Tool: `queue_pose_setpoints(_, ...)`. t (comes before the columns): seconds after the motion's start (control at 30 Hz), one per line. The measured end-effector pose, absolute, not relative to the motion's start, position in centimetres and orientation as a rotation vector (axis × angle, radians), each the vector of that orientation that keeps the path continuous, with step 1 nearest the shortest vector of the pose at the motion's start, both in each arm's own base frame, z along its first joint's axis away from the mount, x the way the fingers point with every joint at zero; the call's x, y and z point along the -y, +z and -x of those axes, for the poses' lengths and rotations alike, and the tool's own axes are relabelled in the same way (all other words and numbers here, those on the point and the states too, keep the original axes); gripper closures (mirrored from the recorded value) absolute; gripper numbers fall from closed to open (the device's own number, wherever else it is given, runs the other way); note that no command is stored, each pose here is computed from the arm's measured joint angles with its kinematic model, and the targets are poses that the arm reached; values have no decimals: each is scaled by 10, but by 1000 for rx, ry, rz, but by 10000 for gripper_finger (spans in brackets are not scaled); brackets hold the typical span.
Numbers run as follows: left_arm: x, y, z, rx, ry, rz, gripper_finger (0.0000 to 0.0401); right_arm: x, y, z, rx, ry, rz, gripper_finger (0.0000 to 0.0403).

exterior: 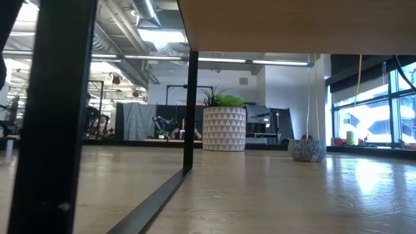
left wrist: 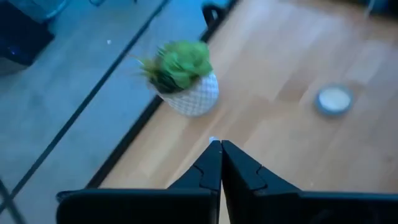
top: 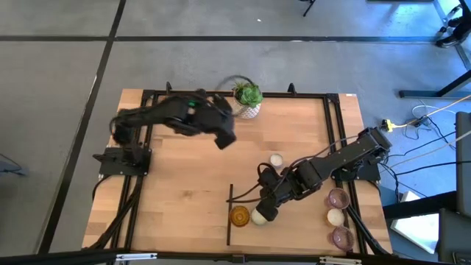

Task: Pick & Place candle stick holders
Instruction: Put the dark blue scented candle on the shelf aligned with the yellow glass candle holder

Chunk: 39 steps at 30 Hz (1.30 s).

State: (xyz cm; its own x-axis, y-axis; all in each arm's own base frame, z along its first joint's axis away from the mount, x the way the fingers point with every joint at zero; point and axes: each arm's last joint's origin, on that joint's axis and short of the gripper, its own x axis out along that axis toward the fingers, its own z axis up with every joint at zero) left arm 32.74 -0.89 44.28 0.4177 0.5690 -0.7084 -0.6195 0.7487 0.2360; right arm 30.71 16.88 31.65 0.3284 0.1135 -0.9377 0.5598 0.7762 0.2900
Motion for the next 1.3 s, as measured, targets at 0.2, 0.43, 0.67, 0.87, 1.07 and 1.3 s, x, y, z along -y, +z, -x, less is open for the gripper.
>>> queue_pose_setpoints(0.2,14,474,-288,-746,726,120,399,-167,317,-310,-1226,-282,-661,402)
queue_pose_setpoints(0.43,29,488,-268,-676,701,112,399,-173,303,-313,-1236,-261,-728,402)
queue_pose_setpoints(0.67,52,488,-265,-666,641,71,399,-177,295,-316,-1214,-250,-767,403)
queue_pose_setpoints(0.87,65,488,-263,-636,638,58,399,-180,296,-315,-1235,-221,-793,403)
queue_pose_setpoints(1.07,67,488,-262,-628,639,58,398,-186,296,-313,-1247,-211,-828,403)
queue_pose_setpoints(1.3,67,488,-262,-626,643,58,398,-191,297,-312,-1238,-185,-840,403)
